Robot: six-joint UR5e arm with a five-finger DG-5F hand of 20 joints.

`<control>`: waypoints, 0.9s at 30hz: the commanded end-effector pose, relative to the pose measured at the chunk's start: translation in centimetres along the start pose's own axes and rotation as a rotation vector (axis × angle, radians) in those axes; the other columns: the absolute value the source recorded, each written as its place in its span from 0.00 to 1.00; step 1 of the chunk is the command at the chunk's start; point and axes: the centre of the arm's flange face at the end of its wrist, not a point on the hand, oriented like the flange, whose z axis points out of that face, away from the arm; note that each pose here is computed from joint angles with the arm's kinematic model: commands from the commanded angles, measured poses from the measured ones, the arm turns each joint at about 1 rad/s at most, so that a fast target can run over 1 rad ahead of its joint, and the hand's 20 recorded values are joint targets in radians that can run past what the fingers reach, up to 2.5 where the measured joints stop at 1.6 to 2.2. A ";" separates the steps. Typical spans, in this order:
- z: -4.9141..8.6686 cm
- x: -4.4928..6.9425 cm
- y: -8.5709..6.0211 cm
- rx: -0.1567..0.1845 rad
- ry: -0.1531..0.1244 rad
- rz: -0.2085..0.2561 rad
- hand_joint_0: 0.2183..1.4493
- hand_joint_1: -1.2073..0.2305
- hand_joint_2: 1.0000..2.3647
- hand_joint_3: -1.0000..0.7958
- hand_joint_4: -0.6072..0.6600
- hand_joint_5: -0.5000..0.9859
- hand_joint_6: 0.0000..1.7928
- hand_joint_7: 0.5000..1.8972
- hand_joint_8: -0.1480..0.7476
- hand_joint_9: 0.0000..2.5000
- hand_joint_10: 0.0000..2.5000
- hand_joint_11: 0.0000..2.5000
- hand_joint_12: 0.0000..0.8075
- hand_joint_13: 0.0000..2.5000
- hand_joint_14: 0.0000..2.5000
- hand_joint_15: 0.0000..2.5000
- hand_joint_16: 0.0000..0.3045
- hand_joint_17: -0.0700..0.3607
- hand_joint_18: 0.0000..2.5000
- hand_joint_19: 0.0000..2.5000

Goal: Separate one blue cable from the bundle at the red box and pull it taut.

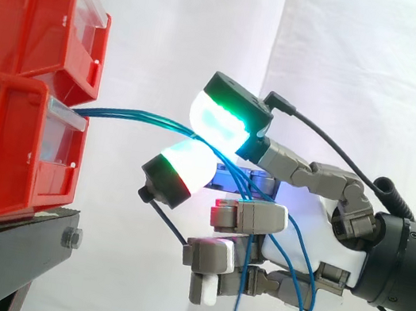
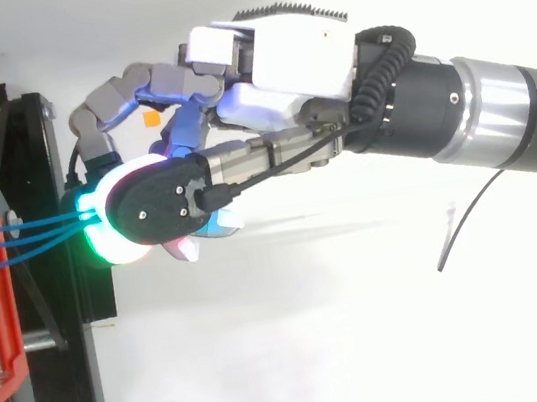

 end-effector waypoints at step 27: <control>0.0 0.0 0.0 0.000 0.000 -0.002 0.40 0.27 0.00 0.28 0.44 0.22 0.49 0.52 0.45 0.55 0.01 0.70 0.44 0.46 0.01 0.42 0.17 0.43 0.34 0.34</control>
